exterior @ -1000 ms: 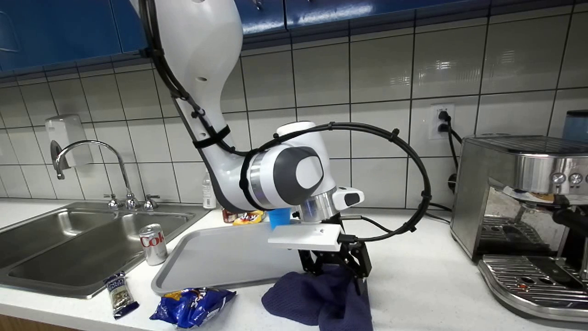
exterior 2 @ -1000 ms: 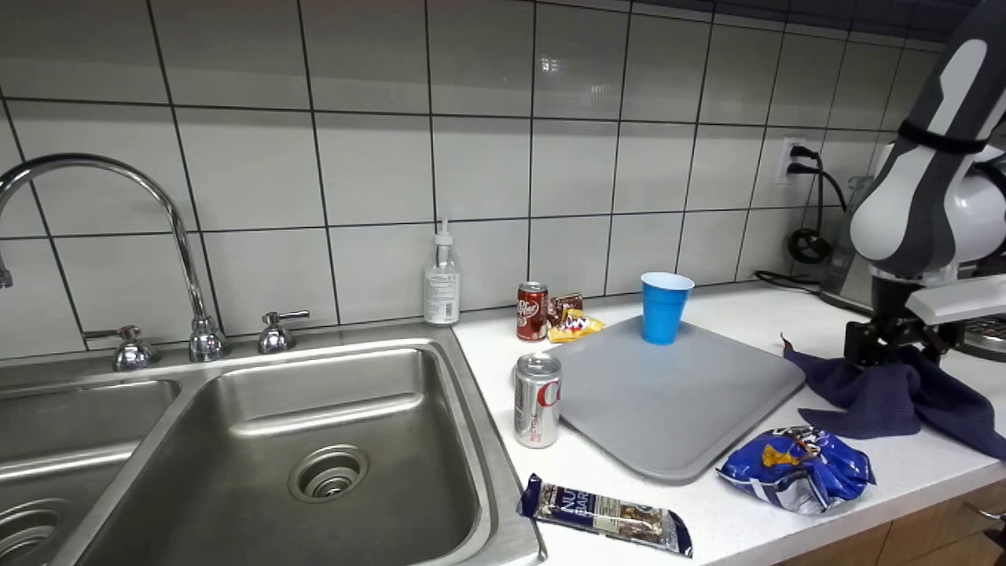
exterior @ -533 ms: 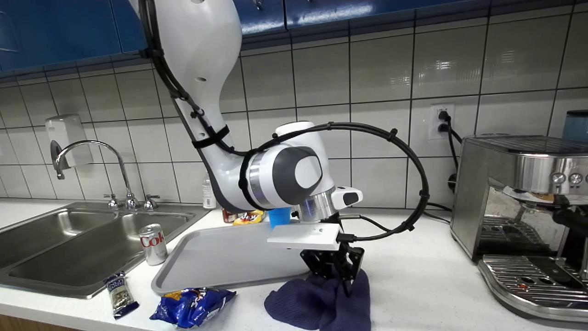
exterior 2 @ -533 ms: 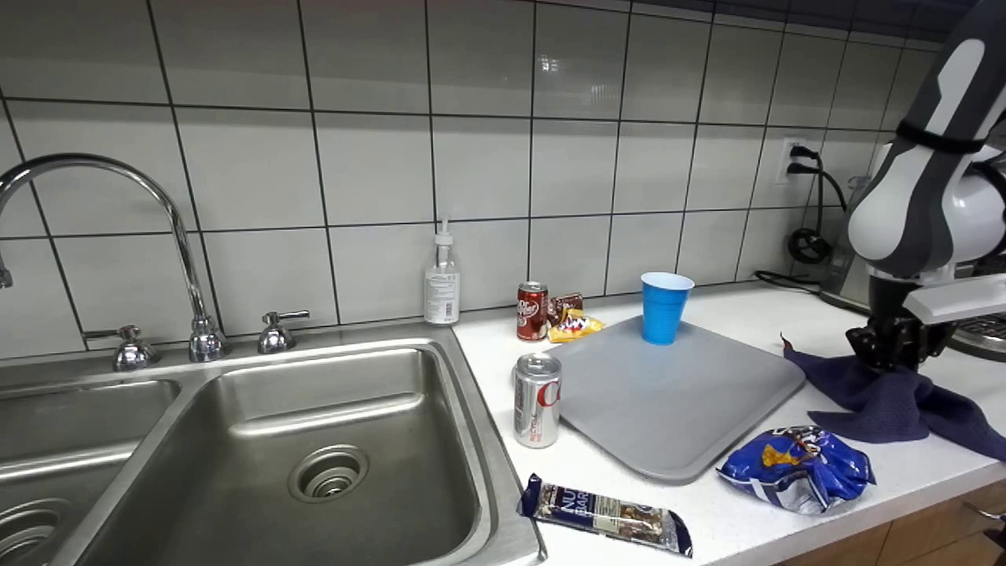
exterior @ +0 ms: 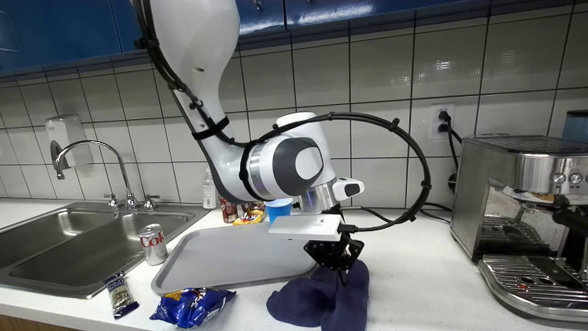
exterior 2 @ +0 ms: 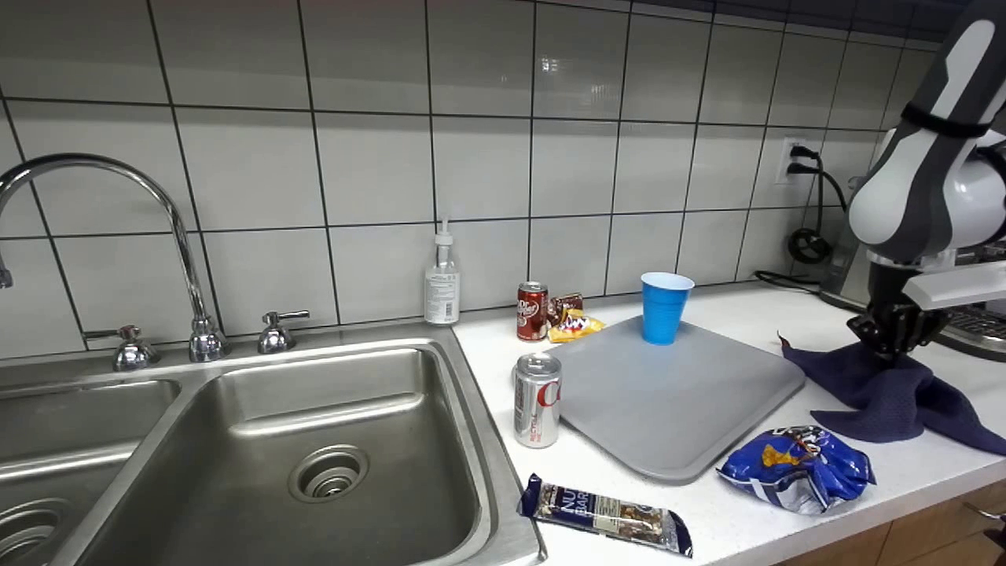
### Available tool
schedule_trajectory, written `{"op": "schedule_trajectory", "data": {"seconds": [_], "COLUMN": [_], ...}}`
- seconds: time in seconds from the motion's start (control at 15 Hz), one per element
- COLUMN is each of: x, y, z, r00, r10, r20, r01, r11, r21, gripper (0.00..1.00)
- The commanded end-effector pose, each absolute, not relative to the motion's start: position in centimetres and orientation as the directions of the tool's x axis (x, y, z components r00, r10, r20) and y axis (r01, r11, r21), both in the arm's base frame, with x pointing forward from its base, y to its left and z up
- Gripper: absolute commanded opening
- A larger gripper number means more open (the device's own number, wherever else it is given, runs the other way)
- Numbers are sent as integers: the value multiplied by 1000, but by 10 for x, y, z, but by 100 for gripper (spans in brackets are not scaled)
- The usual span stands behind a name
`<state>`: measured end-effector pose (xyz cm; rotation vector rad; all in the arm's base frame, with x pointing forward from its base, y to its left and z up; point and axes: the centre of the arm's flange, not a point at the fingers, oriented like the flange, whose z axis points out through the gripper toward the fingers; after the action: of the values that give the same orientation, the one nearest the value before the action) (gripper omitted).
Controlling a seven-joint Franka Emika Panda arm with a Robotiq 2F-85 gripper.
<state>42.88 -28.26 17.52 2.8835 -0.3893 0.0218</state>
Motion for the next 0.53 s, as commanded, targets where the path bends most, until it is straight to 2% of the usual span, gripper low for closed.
{"op": "schedule_trajectory", "data": {"seconds": [0.0,0.47], "x": [424,421], "y": [-289,-297], "z": [217,268], "r00": [964,960], "r10": [-258,-252], "r20": [65,120], "r01": [-265,-262], "r11": [-951,-962], "r21": [160,77], "gripper": [1,1]}}
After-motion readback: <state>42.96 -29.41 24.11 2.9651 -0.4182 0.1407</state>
